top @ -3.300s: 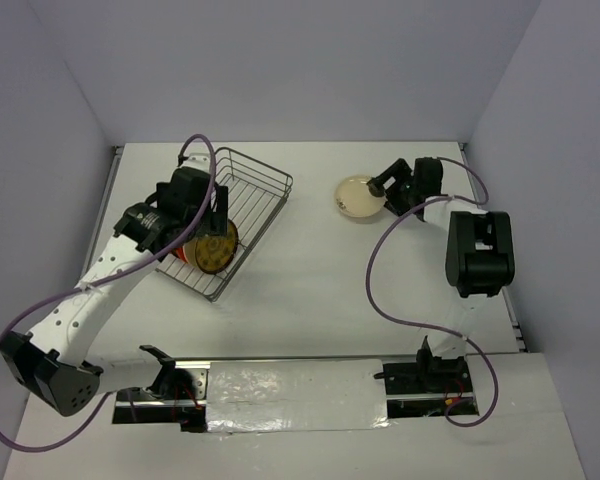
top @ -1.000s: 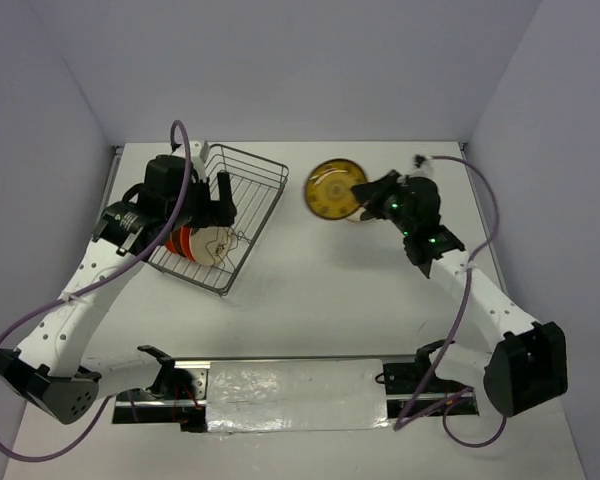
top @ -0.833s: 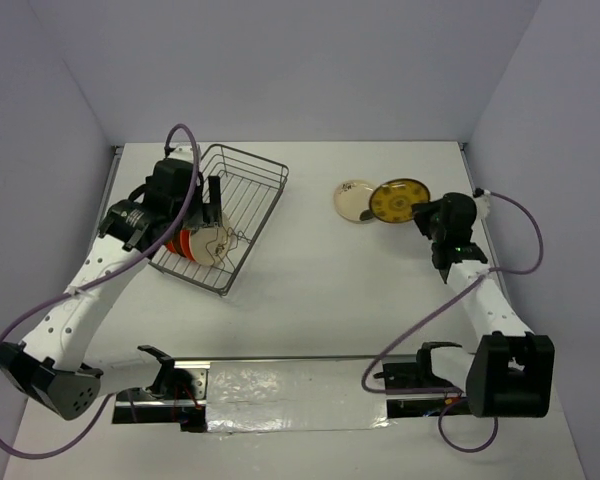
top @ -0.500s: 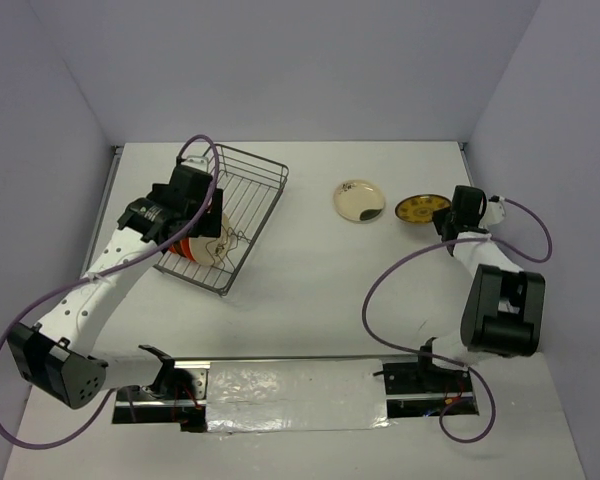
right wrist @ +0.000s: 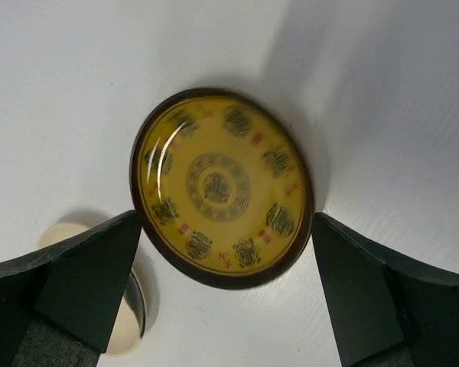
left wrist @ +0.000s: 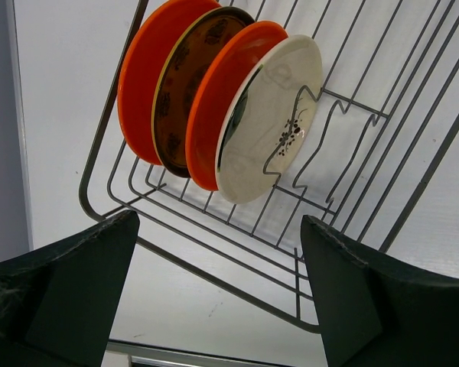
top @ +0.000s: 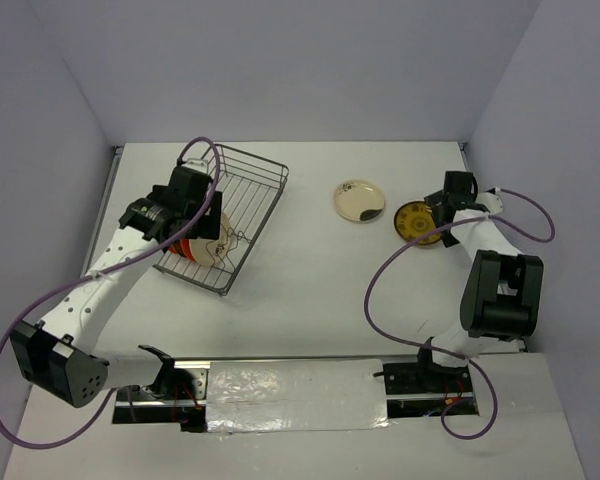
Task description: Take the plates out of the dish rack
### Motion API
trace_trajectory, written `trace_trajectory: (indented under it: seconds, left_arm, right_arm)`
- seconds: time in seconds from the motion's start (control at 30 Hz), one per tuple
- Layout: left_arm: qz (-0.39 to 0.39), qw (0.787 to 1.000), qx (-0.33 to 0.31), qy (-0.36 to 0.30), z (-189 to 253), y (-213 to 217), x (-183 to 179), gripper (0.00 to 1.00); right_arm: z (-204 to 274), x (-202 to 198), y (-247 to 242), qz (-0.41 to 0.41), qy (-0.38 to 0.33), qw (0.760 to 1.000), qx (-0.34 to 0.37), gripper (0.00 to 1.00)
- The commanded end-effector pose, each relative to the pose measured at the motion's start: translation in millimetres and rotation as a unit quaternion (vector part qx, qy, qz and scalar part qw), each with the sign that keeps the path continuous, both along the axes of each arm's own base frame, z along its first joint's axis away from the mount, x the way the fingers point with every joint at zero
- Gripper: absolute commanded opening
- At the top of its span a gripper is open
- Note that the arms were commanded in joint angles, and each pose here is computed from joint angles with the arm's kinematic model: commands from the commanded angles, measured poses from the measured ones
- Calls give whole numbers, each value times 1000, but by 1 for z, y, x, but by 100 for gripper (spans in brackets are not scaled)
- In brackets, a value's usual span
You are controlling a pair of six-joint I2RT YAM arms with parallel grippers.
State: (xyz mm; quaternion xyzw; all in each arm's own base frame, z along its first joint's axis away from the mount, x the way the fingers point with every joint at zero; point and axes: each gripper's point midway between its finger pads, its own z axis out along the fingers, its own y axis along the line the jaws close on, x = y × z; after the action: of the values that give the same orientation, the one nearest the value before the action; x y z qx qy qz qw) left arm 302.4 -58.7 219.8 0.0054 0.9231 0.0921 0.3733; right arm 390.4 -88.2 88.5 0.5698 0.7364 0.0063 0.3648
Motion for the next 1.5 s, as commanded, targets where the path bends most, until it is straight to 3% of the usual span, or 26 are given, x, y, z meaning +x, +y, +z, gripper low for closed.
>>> trace_trajectory:
  seconds: [0.0,0.13,0.17,0.27,0.47,0.7,0.83,0.9,1.0,1.03,1.23,1.37,1.47]
  left_arm:
    - [-8,1000,-7,-8,3,-3,7,99]
    - [-2,1000,8,5,-7,-1,13,96]
    - [-3,1000,14,15,-14,-2,15,86]
    - [-3,999,22,34,-27,-5,22,72]
    - [35,996,51,68,-54,9,32,66]
    - [34,995,21,90,-74,11,42,55]
    - [31,993,12,115,-91,7,43,43]
    - [31,992,8,122,-95,6,44,32]
    - [34,992,8,122,-93,7,43,24]
    - [38,993,11,114,-86,10,41,17]
    - [53,995,41,72,-34,26,35,0]
    - [57,996,64,40,16,27,31,0]
    - [19,1000,11,-4,57,3,27,0]
  right_arm:
    - [21,-36,0,-35,65,995,-72,100]
    - [46,-37,25,14,29,995,-90,100]
    - [54,-33,49,54,12,994,-98,100]
    - [77,-31,85,124,-49,984,-118,100]
    - [107,-42,118,179,-120,968,-129,100]
    - [109,-48,134,212,-135,958,-137,100]
    - [104,-48,139,221,-134,957,-135,100]
    - [102,-48,141,223,-133,957,-132,100]
    - [102,-49,146,230,-133,955,-130,100]
    - [103,-50,148,233,-132,954,-131,100]
    - [110,-46,160,251,-150,949,-120,100]
    - [122,-36,194,315,-190,926,-88,100]
    - [154,-35,259,443,-279,850,-58,100]
